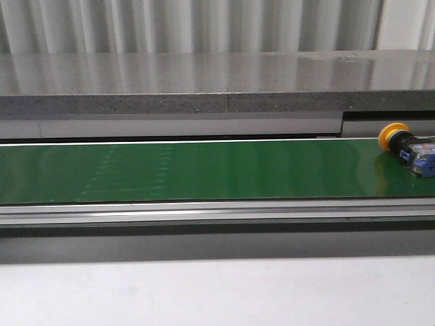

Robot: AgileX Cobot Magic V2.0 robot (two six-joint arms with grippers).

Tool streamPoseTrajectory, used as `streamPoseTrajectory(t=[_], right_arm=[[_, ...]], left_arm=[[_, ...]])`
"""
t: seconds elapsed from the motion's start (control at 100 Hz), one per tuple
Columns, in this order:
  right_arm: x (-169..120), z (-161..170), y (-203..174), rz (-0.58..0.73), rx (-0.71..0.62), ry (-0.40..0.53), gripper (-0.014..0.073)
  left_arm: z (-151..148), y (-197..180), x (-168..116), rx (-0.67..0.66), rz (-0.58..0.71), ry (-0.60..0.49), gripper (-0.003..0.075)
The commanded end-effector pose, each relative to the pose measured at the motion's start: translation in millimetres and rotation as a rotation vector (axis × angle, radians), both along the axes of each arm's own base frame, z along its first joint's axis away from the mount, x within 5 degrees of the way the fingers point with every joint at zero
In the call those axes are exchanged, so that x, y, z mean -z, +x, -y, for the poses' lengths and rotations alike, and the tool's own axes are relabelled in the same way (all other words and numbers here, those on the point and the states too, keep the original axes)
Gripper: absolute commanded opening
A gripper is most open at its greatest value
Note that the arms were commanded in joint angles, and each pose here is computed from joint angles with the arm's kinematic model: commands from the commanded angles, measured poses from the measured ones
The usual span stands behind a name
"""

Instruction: Move button from right to left

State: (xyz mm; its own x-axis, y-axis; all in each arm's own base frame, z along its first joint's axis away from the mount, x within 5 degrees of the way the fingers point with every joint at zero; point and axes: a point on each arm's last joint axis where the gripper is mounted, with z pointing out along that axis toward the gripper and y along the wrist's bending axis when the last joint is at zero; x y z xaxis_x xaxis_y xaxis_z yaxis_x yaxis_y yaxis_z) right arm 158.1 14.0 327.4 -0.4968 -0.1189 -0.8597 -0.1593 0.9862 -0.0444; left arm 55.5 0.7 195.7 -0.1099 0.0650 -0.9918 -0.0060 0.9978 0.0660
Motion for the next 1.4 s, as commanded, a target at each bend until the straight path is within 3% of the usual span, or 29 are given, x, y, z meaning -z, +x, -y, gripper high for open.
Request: streamPoseTrajectory(t=[0.0, 0.44, 0.89, 1.19, 1.39], right_arm=[[-11.2, 2.0, -15.3, 0.157, 0.008, -0.009, -0.0066], [31.3, 3.4, -77.2, 0.299, 0.018, 0.057, -0.0066], [36.8, 3.8, -82.8, 0.322, 0.019, 0.058, -0.0066], [36.9, 3.8, -82.8, 0.321, 0.019, 0.058, -0.0066], [36.9, 3.8, -82.8, 0.321, 0.019, 0.058, -0.0066]], left_arm=[[-0.1, -1.0, -0.6, -0.003, 0.091, -0.010, -0.0020], [-0.2, -1.0, -1.2, -0.003, 0.097, -0.003, -0.0020], [-0.4, -1.1, -7.4, -0.006, 0.166, -0.002, -0.0020], [-0.2, -5.3, -39.4, -0.005, 0.238, -0.008, -0.0020], [-0.1, 1.1, -63.9, -0.004, 0.086, -0.010, -0.0020]])
